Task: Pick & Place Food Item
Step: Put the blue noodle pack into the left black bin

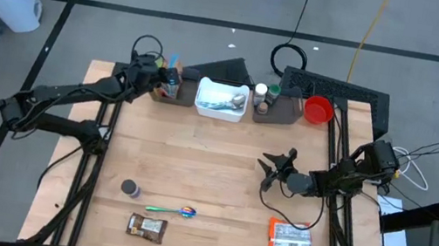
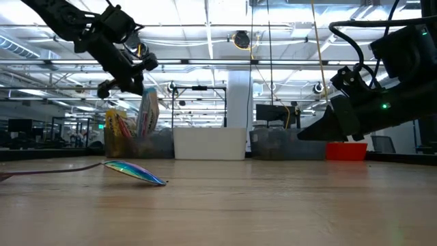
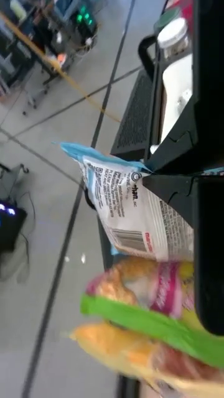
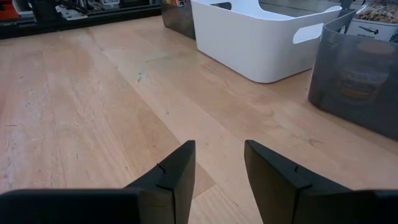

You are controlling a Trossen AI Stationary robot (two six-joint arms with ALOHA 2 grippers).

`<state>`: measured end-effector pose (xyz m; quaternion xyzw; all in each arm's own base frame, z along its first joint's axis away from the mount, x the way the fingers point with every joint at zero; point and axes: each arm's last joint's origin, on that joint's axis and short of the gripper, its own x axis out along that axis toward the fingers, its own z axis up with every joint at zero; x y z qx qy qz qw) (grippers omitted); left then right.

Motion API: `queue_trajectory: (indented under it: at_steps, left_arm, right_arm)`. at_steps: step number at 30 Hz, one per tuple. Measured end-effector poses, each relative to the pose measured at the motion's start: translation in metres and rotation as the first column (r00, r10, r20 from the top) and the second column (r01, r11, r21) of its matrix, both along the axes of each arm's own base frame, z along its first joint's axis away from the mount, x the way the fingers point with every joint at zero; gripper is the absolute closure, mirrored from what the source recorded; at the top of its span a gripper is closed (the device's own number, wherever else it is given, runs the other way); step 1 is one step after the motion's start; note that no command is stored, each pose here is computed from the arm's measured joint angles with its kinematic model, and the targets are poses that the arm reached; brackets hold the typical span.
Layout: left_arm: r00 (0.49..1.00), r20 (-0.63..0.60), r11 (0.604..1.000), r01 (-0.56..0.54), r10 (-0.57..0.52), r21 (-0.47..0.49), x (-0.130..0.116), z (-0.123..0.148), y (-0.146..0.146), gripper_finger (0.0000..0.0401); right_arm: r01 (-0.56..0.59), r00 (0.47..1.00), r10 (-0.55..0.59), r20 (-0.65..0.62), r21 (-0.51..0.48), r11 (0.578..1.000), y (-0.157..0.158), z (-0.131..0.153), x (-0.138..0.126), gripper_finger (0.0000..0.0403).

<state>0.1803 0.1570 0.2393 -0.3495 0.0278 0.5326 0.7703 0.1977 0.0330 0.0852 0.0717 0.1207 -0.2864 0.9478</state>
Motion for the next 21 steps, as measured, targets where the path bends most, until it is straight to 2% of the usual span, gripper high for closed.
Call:
queue_trajectory:
  at_steps: [5,16,21]
  left_arm:
    - [0.999,0.014,0.998,0.047,-0.048,0.044,0.004,0.005,-0.001,0.0401]
    - [0.998,-0.028,0.998,0.056,-0.057,-0.025,0.015,-0.017,0.008,0.0401]
    - [0.996,-0.001,0.996,0.088,-0.088,-0.027,0.023,-0.024,0.013,0.0401]
  right_arm:
    - [0.0,1.0,0.0,0.0,0.0,1.0,0.0,0.0,0.0,0.0273]
    - [0.0,1.0,0.0,0.0,0.0,1.0,0.0,0.0,0.0,0.0273]
    - [0.0,1.0,0.0,0.0,0.0,1.0,0.0,0.0,0.0,0.0273]
